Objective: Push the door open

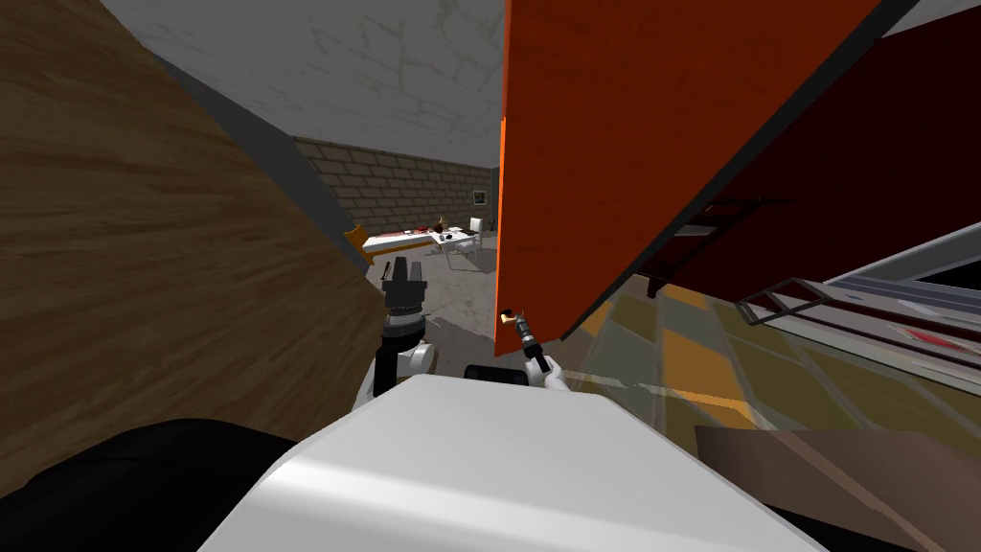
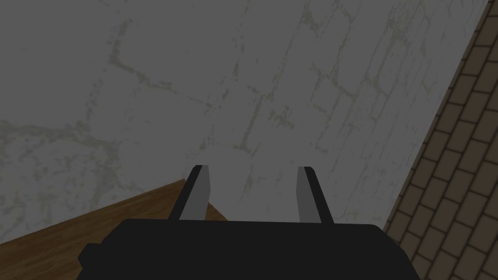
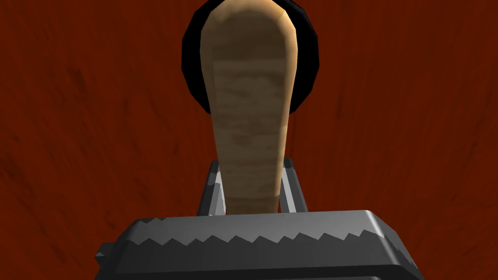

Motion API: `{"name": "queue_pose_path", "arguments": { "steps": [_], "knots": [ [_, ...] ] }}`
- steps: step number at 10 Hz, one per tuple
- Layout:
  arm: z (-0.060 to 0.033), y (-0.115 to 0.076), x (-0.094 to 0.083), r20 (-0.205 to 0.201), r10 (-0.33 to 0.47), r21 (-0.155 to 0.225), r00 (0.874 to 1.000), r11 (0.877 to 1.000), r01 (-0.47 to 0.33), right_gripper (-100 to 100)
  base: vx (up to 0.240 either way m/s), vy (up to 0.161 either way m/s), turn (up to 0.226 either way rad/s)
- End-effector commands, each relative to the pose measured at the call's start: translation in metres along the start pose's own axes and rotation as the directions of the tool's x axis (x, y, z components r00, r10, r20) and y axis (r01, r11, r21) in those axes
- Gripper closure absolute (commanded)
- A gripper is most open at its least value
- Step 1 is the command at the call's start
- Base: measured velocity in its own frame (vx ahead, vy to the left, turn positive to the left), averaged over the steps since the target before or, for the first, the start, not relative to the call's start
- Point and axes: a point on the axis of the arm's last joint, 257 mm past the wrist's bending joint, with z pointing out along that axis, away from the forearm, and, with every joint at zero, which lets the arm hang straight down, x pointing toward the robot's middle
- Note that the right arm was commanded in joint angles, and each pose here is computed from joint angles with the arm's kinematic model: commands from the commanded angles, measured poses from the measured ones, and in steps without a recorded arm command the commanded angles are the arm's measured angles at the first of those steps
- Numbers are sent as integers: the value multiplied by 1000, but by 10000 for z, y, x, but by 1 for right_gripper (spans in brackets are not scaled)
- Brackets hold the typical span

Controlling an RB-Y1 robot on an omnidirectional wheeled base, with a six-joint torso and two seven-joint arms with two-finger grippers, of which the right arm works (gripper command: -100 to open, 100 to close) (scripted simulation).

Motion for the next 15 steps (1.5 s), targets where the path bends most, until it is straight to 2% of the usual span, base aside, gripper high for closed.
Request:
{"name": "queue_pose_path", "arguments": {
  "steps": [1,5,6,7,12,14,15],
  "knots": [
    [24,45,-96,25,0,-10,1000,1000,1,100,124,140,-47],
    [33,46,-188,75,20,-12,997,1000,-19,100,127,160,-62],
    [4,17,-260,79,11,-4,997,1000,-11,100,75,48,-37],
    [-15,25,-404,100,-3,-5,995,1000,4,100,117,34,-69],
    [-77,29,-740,160,-36,0,986,999,36,100,229,69,-99],
    [-77,29,-740,160,-36,0,986,999,36,100,121,41,-20],
    [-97,34,-841,183,-42,1,982,999,43,100,116,79,-125]
  ]
}}
